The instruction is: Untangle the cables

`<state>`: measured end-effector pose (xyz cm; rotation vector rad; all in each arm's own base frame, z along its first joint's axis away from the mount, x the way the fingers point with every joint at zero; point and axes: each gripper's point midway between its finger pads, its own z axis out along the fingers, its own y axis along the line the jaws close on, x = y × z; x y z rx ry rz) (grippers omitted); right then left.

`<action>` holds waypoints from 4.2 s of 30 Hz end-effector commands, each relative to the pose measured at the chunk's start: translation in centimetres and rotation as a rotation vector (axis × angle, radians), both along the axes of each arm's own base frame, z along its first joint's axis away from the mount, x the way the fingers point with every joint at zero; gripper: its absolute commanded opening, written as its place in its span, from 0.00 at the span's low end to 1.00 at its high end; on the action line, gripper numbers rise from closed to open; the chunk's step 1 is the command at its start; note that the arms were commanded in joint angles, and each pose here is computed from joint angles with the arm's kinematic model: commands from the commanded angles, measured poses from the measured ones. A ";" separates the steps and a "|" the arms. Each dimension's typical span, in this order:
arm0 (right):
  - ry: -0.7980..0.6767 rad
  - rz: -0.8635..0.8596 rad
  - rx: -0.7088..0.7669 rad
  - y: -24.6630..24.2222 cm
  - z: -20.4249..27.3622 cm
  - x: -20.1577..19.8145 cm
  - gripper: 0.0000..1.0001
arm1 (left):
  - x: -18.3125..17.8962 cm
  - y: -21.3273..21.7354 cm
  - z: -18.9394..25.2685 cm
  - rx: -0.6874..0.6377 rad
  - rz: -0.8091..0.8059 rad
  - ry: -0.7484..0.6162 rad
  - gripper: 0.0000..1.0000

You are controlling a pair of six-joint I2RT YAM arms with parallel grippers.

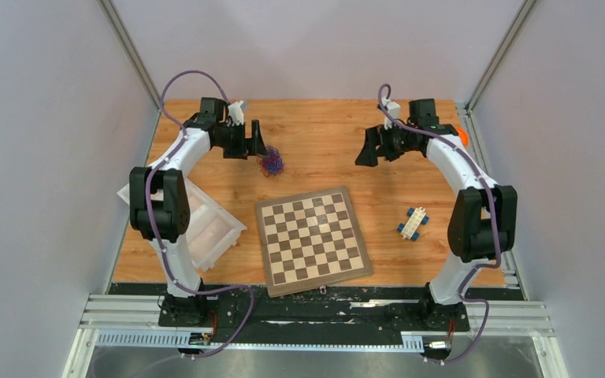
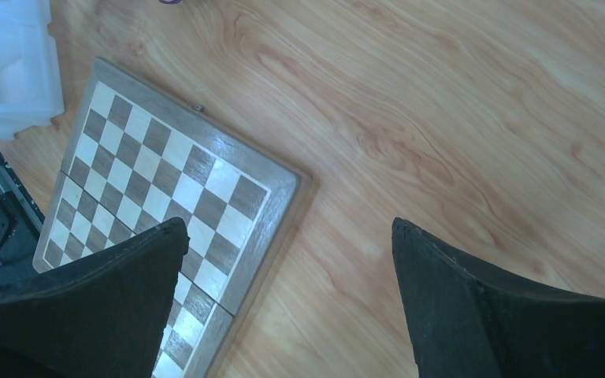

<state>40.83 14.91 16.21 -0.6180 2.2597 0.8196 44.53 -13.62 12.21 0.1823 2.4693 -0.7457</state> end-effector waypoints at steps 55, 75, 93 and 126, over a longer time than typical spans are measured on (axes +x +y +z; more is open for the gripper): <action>-0.313 -0.059 0.242 5.1 7.7 10.1 0.00 | 0.7 -10.3 17.1 -0.401 -0.356 -0.482 0.00; -0.483 0.445 0.374 10.2 12.7 2.6 0.00 | -2.2 -10.6 18.3 -0.162 -0.646 -0.746 1.00; -0.522 0.325 0.326 7.1 14.1 3.3 0.00 | -5.0 -15.1 15.7 -0.255 -0.773 -0.673 0.00; -0.393 0.214 0.218 3.1 11.6 5.0 0.91 | -1.0 -12.8 16.1 -0.244 -0.631 -0.665 0.01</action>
